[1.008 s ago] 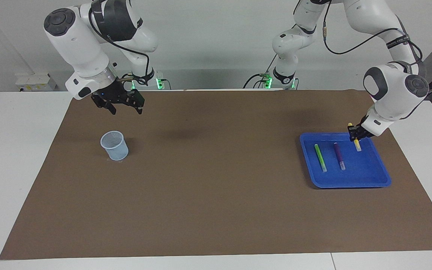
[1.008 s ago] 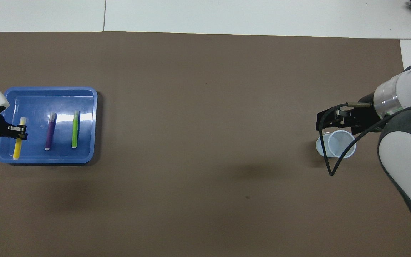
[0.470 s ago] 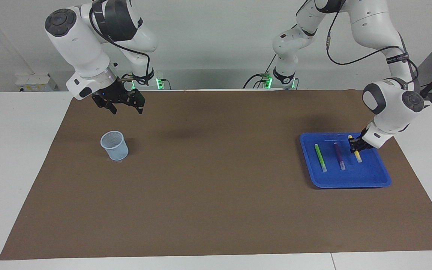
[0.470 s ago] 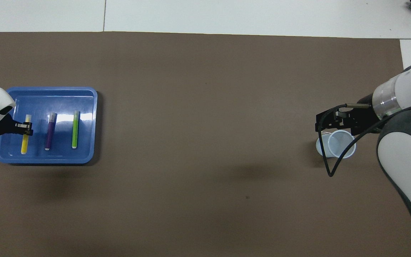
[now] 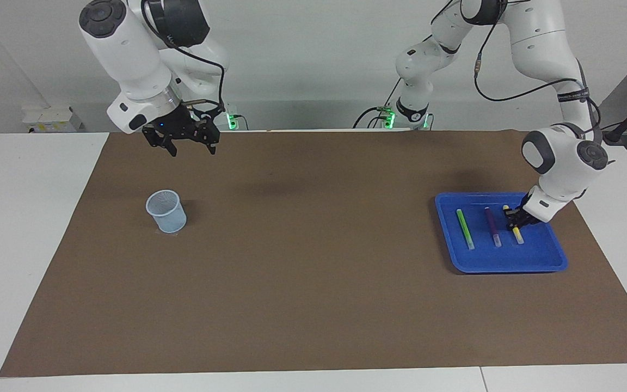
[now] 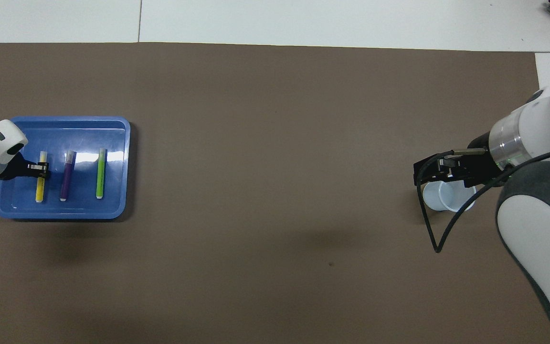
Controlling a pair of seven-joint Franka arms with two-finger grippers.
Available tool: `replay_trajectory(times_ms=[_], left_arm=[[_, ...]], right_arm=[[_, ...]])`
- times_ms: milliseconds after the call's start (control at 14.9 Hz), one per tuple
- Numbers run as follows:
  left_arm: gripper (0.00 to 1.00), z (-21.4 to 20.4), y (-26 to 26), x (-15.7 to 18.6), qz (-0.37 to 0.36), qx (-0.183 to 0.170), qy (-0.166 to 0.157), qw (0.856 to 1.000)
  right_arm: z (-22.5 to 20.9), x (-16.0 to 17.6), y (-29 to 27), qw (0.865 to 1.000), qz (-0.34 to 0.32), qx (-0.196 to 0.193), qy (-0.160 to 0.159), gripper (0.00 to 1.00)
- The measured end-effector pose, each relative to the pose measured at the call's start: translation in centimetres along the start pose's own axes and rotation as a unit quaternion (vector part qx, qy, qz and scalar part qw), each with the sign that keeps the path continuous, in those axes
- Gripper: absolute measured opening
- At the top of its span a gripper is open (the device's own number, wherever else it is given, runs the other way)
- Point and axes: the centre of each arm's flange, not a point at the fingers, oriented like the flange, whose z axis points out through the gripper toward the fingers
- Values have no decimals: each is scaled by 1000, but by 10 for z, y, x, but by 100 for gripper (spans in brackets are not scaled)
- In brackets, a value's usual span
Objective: Right arm passes pens to left for tray arrangement
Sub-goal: 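Open the left gripper to release the yellow pen in the tray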
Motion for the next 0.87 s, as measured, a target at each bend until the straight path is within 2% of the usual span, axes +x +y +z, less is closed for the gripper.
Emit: replay_trajectory(times_ms=[202,336,672,739,873], left_arm=[[20,0,3,0,10,9,2,1000],[36,1,0,0,12,14,3,1000],[91,8,-2,-1,11,13,2,1000],[99,9,-2,-1,11,12,2,1000],[100,9,-2,0,11,12,2,1000]], right_arm=[[-10,-1,14,1000,5,0,-5,100],[-27,-4,25,1000,6,1,-7,100],[-48,-12,11,1000,-9,1,1,100],[-50,-12,10,1000,-11,0,3,100],[-53,-12,12,1000,-11,-7,7,100]])
